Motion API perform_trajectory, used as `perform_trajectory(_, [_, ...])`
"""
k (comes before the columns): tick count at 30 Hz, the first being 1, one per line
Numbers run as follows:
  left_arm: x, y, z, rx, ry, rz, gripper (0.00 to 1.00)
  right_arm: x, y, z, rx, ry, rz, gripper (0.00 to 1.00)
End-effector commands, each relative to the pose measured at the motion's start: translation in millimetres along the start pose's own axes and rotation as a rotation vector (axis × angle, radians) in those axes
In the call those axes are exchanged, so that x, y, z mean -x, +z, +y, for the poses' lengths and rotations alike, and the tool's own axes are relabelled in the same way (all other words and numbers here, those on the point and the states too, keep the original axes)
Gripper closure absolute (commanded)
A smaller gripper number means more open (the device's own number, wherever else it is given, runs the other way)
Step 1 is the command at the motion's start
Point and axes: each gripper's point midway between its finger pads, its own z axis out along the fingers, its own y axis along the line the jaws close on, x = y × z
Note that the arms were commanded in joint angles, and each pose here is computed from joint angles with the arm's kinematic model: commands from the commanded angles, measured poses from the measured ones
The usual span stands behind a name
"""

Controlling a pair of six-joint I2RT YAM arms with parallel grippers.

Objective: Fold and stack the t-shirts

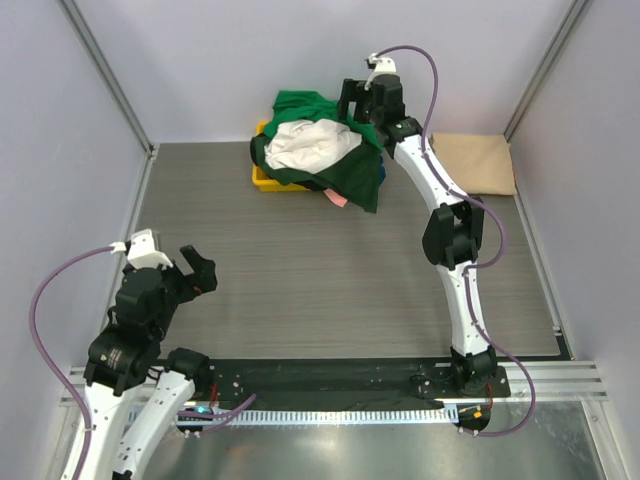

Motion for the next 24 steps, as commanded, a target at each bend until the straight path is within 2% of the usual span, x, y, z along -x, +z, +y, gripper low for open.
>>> perform_trajectory(1, [12,1,-4,-0.015,-0.007,-0.045,0.00,29,2,8,0.045,0.020,-0.089,0.05])
perform_trajectory(5, [12,1,-3,-0.012,-0.008,-0.046,0.00,15,11,5,0.041,0.015,-0.074,0.12])
perform_trajectory(6, [11,2,-3,-0.011,-0.007,-0.043,0.00,13,13,2,0.038,0.014,-0.073,0.22])
perform_trajectory(8, [11,1,-2,-0.006,-0.009,-0.044,0.00,10,16,-1,0.036,0.013,-0.071,0.31])
perform_trajectory(9, [11,1,-2,-0.009,-0.009,-0.046,0.00,6,18,3,0.065,0.014,-0.061,0.39])
perform_trajectory(11, [12,0,-2,-0.008,-0.010,-0.049,0.00,7,18,2,0.075,0.025,-0.060,0.45])
perform_trajectory(12, [13,0,-2,-0.006,-0.011,-0.052,0.00,6,20,0,0.079,0.028,-0.056,0.54])
perform_trajectory(13, [12,0,-2,-0.006,-0.013,-0.052,0.00,7,19,1,0.086,0.033,-0.057,0.57])
perform_trajectory(17, [13,-1,-1,-0.007,-0.015,-0.057,0.00,13,16,7,0.130,0.033,-0.062,0.98])
perform_trajectory(21, [14,-2,0,-0.003,-0.020,-0.069,0.00,69,-13,45,0.267,0.001,-0.163,0.99])
perform_trajectory(22, [14,-3,1,0.000,-0.021,-0.070,0.00,109,-35,60,0.305,-0.011,-0.245,0.99])
perform_trajectory(24, [15,-4,2,0.003,-0.024,-0.077,0.00,161,-72,81,0.354,-0.025,-0.355,0.99])
